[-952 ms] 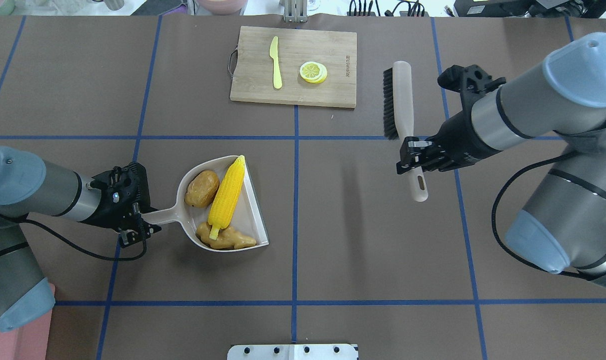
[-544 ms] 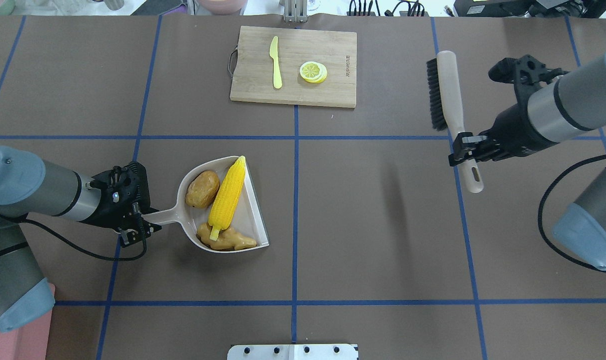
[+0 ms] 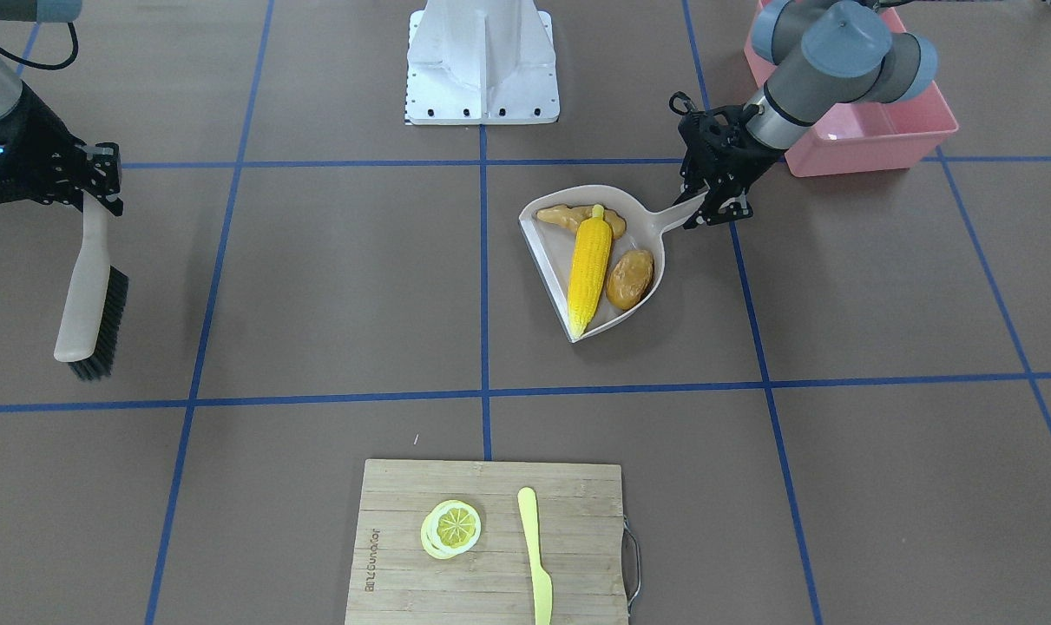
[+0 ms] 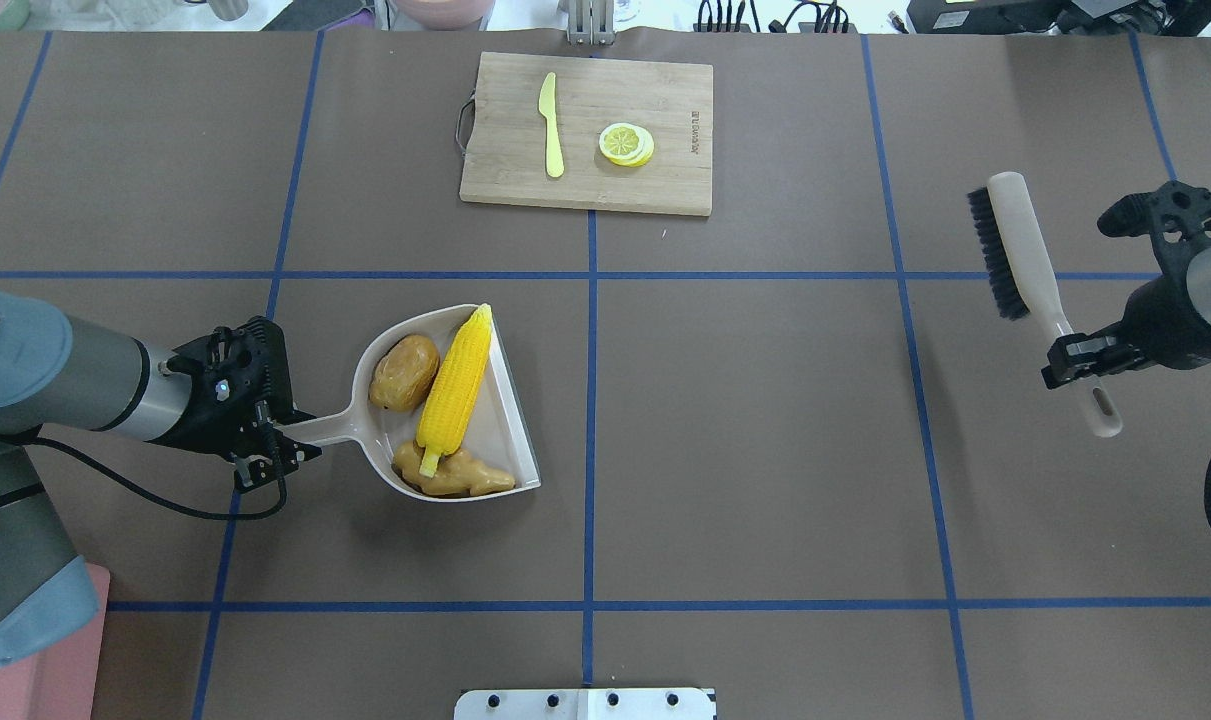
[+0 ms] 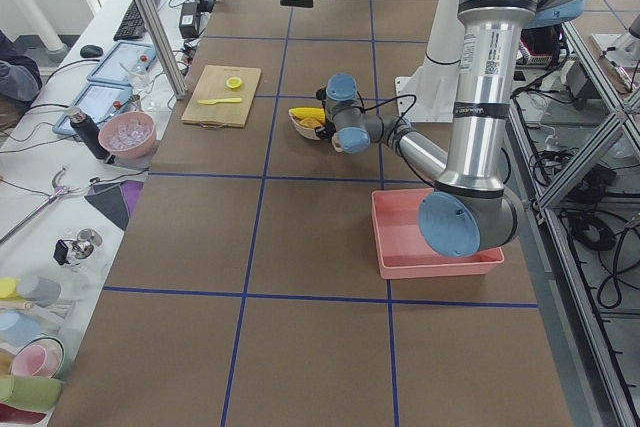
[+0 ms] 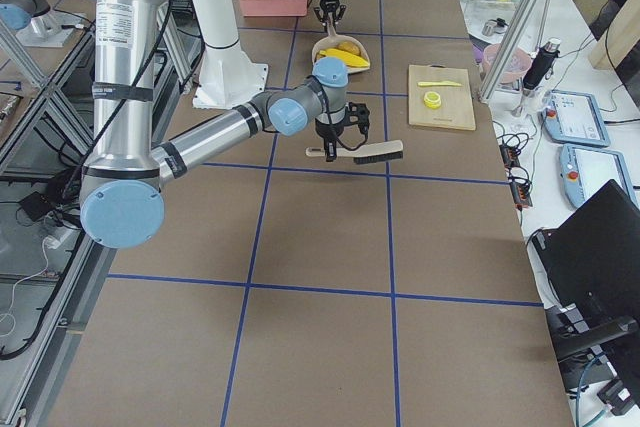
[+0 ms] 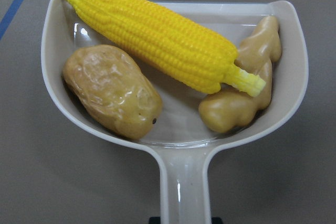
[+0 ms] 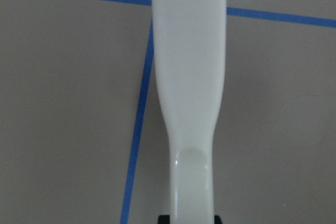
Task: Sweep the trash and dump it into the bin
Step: 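Lift the brush away from the dustpan with the right gripper, then carry the loaded dustpan with the left gripper over the pink bin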
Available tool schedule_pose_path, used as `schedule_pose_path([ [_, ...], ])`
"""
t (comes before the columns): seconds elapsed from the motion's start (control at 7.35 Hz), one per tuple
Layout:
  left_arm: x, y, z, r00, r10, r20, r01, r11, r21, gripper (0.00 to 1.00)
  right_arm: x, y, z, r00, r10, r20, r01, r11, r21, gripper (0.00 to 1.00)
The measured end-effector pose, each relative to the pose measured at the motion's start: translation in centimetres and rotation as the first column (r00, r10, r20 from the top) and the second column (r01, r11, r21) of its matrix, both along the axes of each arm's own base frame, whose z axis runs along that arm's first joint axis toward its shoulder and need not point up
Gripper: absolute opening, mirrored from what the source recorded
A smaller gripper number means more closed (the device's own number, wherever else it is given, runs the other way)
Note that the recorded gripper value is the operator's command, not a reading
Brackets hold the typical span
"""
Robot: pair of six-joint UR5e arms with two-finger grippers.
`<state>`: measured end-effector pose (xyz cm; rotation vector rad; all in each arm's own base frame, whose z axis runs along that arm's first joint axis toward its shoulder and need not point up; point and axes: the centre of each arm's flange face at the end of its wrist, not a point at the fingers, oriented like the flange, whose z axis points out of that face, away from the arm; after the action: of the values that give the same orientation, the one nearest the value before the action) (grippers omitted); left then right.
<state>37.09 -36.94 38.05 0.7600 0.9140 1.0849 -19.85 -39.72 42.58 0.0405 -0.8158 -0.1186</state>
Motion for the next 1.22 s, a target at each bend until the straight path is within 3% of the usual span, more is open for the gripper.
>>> schedule_pose_path([
  [0.27, -2.5, 1.2, 1.0, 0.998, -0.044, -0.052, 0.043, 0.999, -0.028, 0.0, 0.8, 1.3, 1.9, 0.999, -0.027, -0.03, 0.025, 0.997, -0.08, 0.0],
  [0.68, -11.1, 5.0, 5.3, 0.987, -0.141, -0.076, 0.133, 0.986, -0.104, 0.0, 1.9, 3.0, 6.0, 0.997, -0.043, -0.069, 0.033, 0.99, -0.135, 0.0],
  [0.95, -16.9, 6.9, 8.7, 0.969, -0.234, -0.081, 0.217, 0.961, -0.172, 0.0, 2.1, 3.3, 8.9, 0.997, -0.042, -0.071, 0.032, 0.99, -0.136, 0.0],
  [1.22, -23.4, 8.3, 11.4, 0.94, -0.33, -0.085, 0.3, 0.919, -0.254, 0.0, 2.0, 3.3, 10.7, 0.997, -0.041, -0.067, 0.032, 0.991, -0.126, 0.0],
])
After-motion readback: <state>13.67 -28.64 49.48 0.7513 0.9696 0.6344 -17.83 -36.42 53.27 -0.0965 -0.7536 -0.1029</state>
